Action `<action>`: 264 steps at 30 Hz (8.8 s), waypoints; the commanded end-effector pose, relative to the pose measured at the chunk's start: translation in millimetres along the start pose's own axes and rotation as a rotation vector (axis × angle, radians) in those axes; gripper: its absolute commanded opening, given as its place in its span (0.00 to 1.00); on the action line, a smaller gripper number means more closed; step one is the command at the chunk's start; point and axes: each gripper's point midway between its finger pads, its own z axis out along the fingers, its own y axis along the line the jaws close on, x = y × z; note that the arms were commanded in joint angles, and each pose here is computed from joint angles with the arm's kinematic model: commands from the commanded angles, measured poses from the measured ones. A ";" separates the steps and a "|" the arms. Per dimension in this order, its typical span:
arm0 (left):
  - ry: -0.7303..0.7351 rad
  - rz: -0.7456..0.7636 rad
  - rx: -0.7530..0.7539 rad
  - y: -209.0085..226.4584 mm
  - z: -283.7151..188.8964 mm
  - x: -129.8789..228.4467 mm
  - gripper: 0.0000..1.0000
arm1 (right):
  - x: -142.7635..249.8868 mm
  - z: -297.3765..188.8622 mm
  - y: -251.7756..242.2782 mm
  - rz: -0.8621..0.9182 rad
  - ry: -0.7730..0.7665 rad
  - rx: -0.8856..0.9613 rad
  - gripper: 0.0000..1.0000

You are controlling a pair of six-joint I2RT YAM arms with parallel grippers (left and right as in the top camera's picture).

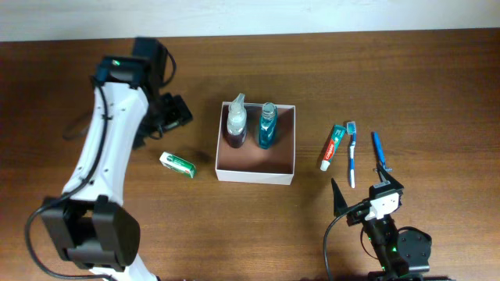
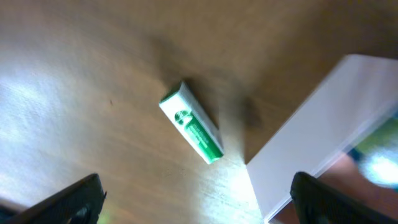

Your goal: Pack container

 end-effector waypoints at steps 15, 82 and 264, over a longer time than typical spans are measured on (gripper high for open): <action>0.067 -0.415 -0.061 14.4 114.2 37.0 0.77 | 1.8 0.1 4.1 0.004 0.000 -0.019 0.99; -0.156 2.052 -0.026 -153.8 45.9 118.7 1.00 | 1.8 0.1 4.1 0.004 0.000 -0.019 0.99; -0.464 0.513 0.129 46.3 -97.5 -50.7 1.00 | -21.3 99.0 1.2 0.360 1.160 0.099 0.69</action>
